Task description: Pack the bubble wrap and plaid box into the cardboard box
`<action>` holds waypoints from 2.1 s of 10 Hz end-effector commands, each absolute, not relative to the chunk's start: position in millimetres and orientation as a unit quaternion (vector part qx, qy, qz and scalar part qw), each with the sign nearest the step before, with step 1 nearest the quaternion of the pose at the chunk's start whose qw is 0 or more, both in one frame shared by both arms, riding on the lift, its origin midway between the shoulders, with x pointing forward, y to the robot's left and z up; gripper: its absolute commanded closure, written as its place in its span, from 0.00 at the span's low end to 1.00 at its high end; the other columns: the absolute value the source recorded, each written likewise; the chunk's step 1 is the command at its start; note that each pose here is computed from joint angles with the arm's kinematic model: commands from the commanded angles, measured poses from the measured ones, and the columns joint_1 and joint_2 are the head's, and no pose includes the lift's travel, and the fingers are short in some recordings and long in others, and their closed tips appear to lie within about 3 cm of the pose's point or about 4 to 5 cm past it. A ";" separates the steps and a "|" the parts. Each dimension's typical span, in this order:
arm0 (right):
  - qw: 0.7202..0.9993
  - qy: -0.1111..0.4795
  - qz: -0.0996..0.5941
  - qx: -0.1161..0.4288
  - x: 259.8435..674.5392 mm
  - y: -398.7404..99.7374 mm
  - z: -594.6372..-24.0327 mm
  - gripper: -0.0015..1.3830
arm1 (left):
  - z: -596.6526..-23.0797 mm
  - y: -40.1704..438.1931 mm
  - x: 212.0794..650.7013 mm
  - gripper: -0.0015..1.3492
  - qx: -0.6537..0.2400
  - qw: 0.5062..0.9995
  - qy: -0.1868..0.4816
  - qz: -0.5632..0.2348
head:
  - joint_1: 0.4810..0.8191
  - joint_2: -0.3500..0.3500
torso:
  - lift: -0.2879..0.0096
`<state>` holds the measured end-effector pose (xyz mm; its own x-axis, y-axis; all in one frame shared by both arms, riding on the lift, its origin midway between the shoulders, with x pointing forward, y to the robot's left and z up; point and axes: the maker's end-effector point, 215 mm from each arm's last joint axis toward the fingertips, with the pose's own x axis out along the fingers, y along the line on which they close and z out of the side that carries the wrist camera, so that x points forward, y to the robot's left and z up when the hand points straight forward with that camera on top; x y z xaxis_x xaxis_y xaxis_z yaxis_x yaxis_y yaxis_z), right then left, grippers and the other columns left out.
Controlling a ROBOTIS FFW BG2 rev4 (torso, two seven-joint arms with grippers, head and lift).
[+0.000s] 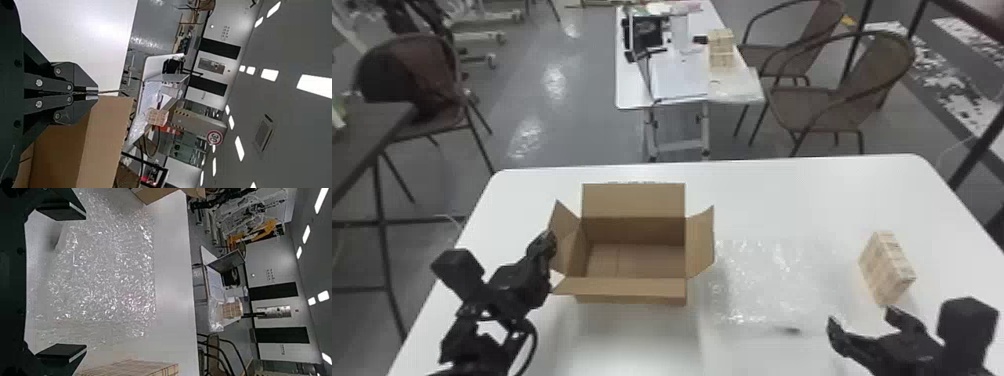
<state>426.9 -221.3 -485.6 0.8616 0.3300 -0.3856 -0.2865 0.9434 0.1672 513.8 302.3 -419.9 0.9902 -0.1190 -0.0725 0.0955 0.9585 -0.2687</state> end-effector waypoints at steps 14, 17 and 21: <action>0.907 0.370 0.171 0.107 537.0 -116.4 -523.3 0.08 | -410.7 265.4 527.7 0.90 -0.150 0.985 0.039 -0.078 | 0.63 0.72 | 0.82; 0.888 0.423 0.162 0.085 530.2 -123.4 -536.6 0.08 | -410.1 257.8 532.9 0.90 -0.148 0.984 0.044 -0.085 | 0.63 0.71 | 0.82; 0.869 0.465 0.151 0.073 517.6 -131.6 -565.7 0.08 | -408.0 257.3 534.5 0.89 -0.151 0.984 0.042 -0.086 | 0.63 0.69 | 0.82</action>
<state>520.4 -130.5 -560.0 0.5361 0.3357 -0.7746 -0.1981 0.9419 0.2711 534.1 258.0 -408.3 0.9822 -0.1789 -0.0571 0.1535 0.9401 -0.3044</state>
